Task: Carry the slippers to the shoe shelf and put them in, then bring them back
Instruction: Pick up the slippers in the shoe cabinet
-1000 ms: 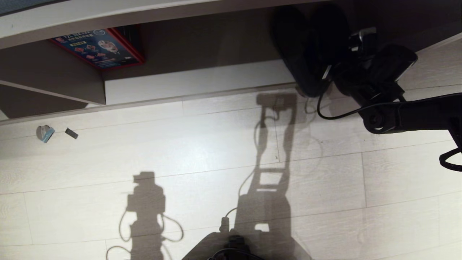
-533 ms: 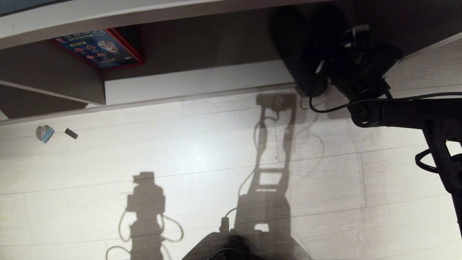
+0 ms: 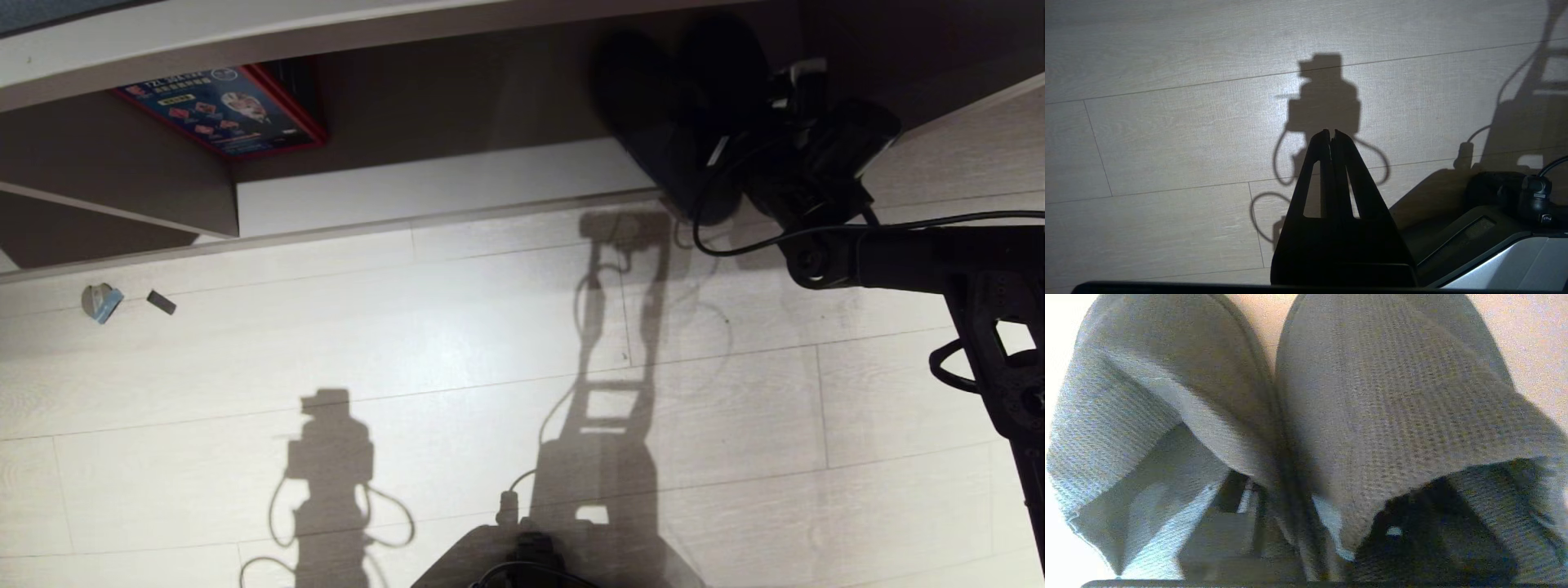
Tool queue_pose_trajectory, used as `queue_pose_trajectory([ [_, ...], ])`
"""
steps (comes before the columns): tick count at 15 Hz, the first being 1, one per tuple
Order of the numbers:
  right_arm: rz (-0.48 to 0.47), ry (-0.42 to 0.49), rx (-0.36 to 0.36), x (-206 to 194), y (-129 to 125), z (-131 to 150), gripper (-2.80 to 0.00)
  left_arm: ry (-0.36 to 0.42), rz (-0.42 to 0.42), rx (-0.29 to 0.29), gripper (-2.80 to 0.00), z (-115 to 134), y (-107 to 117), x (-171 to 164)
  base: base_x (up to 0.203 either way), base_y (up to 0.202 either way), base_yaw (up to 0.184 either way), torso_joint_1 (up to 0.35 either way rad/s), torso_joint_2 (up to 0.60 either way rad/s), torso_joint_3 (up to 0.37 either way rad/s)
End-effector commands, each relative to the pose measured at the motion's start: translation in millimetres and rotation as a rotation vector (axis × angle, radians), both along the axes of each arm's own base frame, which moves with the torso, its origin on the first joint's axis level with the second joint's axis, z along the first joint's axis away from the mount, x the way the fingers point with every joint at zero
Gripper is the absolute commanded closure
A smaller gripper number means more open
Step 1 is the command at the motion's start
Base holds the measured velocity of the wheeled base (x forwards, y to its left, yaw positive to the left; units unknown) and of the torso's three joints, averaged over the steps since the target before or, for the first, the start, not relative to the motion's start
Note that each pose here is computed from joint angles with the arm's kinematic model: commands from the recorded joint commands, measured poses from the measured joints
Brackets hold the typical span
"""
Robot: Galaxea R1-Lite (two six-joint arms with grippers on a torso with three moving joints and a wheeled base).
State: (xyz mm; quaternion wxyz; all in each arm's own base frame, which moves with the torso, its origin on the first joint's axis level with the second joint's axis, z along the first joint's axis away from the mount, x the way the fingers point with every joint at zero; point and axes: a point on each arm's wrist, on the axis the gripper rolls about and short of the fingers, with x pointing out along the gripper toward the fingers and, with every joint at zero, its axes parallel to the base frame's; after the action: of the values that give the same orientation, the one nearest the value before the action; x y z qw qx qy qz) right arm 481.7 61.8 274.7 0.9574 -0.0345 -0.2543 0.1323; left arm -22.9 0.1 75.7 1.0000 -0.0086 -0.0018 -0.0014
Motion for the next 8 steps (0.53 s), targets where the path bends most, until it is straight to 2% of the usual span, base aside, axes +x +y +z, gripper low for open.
queue_pose_trajectory([
  [1, 0.001, -0.003, -0.001, -2.2, 0.1, 2.5, 0.0, 0.001, 0.0, -0.001, 0.0, -0.1, 0.0, -0.1, 0.0, 0.0, 0.0, 0.0, 0.0, 0.0],
  [4, 0.004, -0.014, 0.002, -15.9, 0.9, 17.1, 0.0, -0.001, 0.0, -0.001, 0.0, 0.0, 0.0, -0.1, 0.0, 0.0, 0.0, 0.0, 0.0, 0.0],
  [8, 0.016, 0.049, -0.007, -43.3, 2.3, 21.2, 0.0, -0.001, 0.001, -0.001, 0.0, 0.0, 0.0, -0.1, 0.0, 0.0, 0.0, 0.0, 0.0, 0.0],
])
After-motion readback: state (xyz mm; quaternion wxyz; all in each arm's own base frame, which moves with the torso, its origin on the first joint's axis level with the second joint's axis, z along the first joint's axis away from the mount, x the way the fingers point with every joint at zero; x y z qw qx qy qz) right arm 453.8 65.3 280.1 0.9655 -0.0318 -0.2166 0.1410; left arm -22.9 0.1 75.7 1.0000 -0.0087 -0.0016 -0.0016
